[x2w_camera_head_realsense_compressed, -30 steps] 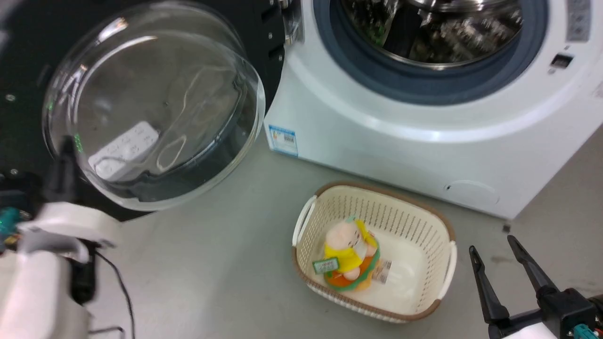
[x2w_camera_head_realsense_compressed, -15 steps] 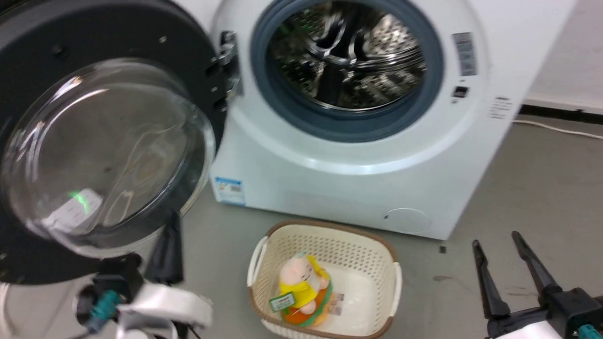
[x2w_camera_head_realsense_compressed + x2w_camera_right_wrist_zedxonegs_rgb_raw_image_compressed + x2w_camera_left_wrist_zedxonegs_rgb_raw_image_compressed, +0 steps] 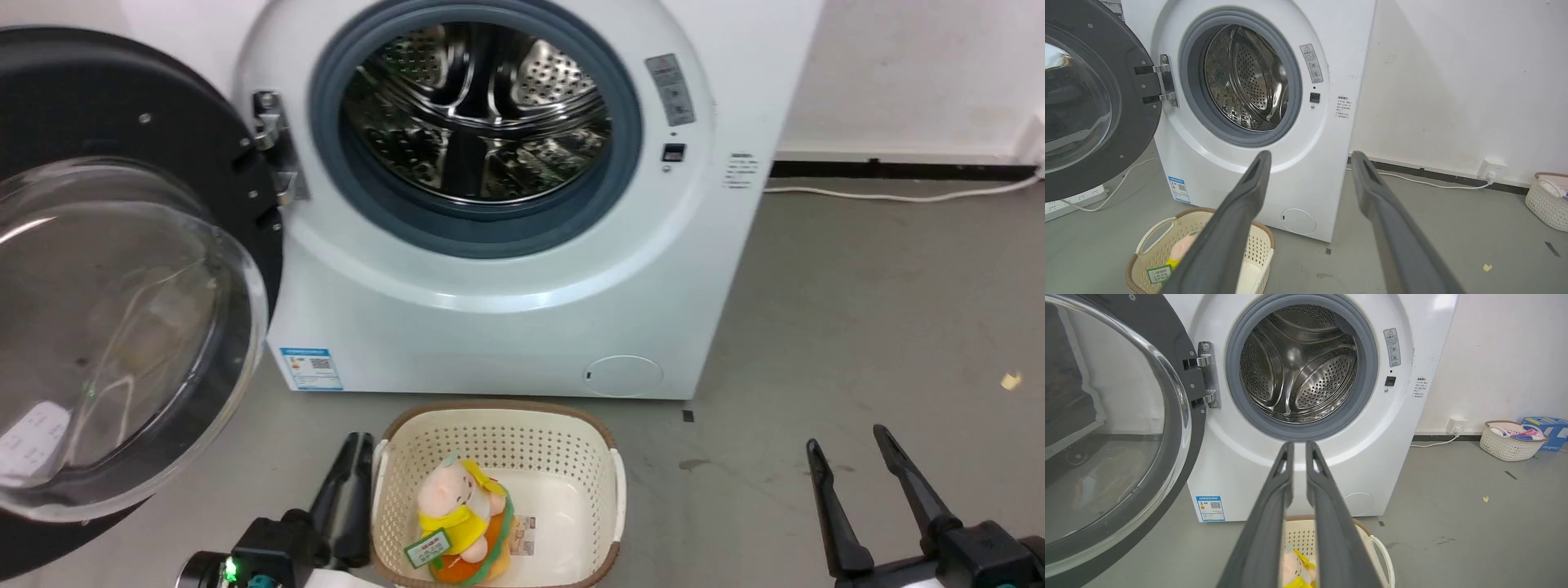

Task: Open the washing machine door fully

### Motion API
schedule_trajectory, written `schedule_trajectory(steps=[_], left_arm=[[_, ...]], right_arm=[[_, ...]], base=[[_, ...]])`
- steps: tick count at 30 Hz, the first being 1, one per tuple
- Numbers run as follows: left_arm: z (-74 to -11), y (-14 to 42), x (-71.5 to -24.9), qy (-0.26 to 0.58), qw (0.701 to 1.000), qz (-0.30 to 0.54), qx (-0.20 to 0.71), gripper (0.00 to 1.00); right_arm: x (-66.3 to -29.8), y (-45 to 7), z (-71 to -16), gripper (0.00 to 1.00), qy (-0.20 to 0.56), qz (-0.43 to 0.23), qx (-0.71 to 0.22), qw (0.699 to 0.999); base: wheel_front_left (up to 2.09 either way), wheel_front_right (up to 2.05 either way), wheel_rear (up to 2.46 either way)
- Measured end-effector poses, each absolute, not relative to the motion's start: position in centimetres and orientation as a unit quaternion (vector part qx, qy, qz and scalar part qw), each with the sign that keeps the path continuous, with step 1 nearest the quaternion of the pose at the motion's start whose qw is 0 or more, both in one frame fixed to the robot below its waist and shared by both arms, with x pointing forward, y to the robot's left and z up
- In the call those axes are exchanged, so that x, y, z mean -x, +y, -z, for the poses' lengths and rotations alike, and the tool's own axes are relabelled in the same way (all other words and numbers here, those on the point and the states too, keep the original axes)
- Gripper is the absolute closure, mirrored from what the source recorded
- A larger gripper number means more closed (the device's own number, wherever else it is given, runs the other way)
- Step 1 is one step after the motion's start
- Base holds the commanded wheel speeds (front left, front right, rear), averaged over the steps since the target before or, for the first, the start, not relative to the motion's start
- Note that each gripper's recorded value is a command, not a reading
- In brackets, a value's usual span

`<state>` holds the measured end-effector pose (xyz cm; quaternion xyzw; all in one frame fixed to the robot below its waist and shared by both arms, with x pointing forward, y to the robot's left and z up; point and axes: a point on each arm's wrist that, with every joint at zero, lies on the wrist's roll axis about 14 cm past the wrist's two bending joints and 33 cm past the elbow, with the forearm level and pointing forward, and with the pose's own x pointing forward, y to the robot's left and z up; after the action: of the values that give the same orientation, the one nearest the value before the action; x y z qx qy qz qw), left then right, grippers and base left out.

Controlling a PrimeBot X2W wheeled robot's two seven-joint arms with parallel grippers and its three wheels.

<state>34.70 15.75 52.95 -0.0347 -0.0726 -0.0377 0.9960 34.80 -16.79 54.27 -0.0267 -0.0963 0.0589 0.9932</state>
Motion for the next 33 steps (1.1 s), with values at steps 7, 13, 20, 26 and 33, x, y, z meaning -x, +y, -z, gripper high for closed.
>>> schedule_trajectory(steps=[7, 13, 20, 26, 33], left_arm=[[-52.1, 14.4, -34.9, -0.06, 0.996, 0.053, 0.026, 0.0], [-51.3, 14.3, -34.7, -0.048, 0.997, 0.053, 0.024, 0.0], [-50.9, 14.3, -34.5, -0.043, 0.997, 0.053, 0.022, 0.0], [-50.8, 14.5, -34.4, -0.041, 0.998, 0.048, 0.023, 0.0], [-50.8, 14.7, -34.3, -0.042, 0.998, 0.046, 0.026, 0.0]], right_arm=[[-34.2, -18.0, -53.5, 0.0, -0.085, -0.04, 0.021, 0.995], [-34.0, -18.2, -53.1, 0.0, -0.078, -0.035, 0.016, 0.996], [-34.2, -17.5, -52.8, 0.0, -0.074, -0.046, 0.015, 0.996], [-34.3, -17.2, -52.8, 0.0, -0.073, -0.051, 0.014, 0.996], [-34.4, -17.0, -52.7, 0.0, -0.072, -0.054, 0.015, 0.996]], base=[[0.0, 0.0, 0.0], [0.0, 0.0, 0.0], [0.0, 0.0, 0.0], [0.0, 0.0, 0.0], [0.0, 0.0, 0.0]])
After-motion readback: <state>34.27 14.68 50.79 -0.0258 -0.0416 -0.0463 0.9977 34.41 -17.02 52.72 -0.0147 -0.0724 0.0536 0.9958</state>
